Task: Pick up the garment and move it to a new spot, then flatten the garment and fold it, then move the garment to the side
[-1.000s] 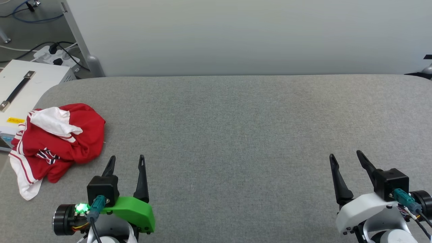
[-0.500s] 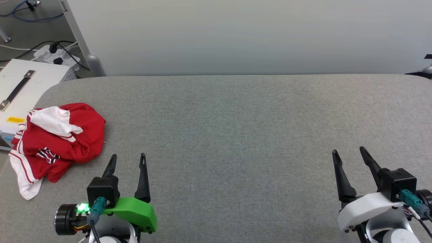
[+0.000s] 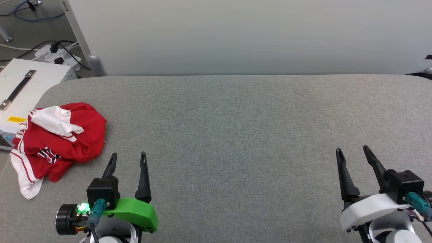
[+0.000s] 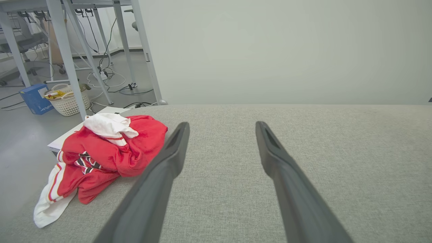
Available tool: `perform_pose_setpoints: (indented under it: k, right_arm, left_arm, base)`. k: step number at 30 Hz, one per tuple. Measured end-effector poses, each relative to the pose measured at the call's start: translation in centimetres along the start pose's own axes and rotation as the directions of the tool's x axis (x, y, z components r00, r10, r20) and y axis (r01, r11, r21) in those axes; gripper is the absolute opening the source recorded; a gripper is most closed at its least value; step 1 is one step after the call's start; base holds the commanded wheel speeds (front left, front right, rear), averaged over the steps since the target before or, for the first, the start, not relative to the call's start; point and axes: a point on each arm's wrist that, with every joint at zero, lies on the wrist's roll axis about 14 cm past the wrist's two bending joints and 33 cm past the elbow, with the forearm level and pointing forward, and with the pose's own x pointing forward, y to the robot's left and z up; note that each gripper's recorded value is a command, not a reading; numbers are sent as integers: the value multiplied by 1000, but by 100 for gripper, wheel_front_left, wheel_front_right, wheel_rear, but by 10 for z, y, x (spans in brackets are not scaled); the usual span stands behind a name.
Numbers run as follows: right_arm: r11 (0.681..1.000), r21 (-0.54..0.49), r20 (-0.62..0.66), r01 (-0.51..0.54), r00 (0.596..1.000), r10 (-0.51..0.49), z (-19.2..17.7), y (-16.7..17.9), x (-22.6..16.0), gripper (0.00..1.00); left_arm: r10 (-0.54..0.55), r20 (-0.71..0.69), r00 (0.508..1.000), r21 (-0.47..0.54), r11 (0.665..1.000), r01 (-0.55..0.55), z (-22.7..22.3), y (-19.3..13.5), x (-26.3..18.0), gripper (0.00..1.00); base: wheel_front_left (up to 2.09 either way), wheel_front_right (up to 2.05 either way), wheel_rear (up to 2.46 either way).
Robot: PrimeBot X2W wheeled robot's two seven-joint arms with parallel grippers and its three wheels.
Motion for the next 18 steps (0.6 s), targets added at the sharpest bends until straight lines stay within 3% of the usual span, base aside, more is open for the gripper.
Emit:
perform_pose_setpoints:
  k: [18]
  right_arm:
    - [999, 37, 27, 10, 1000, -11, 1, -3, -3, 100]
  left_arm:
    - [-12, 36, 999, -10, 1000, 12, 5, -5, -1, 100]
  base:
    - [0, 0, 0]
